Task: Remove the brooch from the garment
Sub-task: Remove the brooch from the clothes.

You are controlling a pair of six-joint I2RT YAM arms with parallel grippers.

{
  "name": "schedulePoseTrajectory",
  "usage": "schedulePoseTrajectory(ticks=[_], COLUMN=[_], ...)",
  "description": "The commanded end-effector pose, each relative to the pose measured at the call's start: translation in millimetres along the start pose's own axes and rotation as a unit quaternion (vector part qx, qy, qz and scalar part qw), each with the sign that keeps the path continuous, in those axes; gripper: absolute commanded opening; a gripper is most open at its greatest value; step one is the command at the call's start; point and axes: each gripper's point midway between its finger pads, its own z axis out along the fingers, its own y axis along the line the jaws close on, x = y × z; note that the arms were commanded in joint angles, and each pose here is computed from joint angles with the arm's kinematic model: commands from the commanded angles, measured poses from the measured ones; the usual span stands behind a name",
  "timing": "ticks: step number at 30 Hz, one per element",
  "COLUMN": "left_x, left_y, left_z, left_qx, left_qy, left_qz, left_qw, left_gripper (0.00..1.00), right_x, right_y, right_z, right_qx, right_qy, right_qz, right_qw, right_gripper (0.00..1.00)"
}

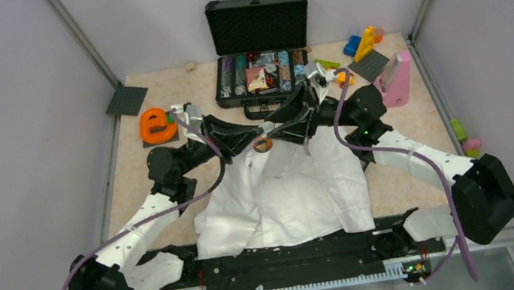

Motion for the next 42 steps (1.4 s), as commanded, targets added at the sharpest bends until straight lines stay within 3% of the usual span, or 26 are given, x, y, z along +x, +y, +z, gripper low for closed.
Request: schedulePoseTrajectory(ticks=[1,8,16,21,33,36,42], left_x=[-20,-21,-19,-20,-16,-13,-10], left_y=[-9,-12,-15,-17,-19,-17,-13], left_z=[1,0,-2,-3,0,1,1], left_qx=[0.015,0.019,0.028,0.031,0.049,0.046,0.039], left_qy=[-0.032,-0.033,-0.027,-0.032,-0.018,-0.01,-0.001], left_qz=[0.027,0.028,0.031,0.036,0.039,0.04,0.046], left_qw=[0.999,0.999,0.999,0.998,0.998,0.998,0.998], left_gripper=[0.0,0.0,0.0,0.0,0.0,0.0,0.0], right_x=[-12,-11,-14,-17,-6,-2,6], right_y=[10,10,15,13,0,-7,-16], right_z=[13,15,17,18,29,31,36], right_qx=[-0.019,-0.021,-0.038,-0.033,-0.017,0.001,0.024], right_qy=[-0.011,-0.009,-0.01,-0.014,0.016,0.024,0.049], right_qz=[-0.025,-0.021,-0.007,0.002,0.041,0.039,0.041], right_qw=[0.999,1.0,0.999,0.999,0.999,0.999,0.998], right_gripper=[0.51,0.3,0.24,0.0,0.0,0.06,0.07])
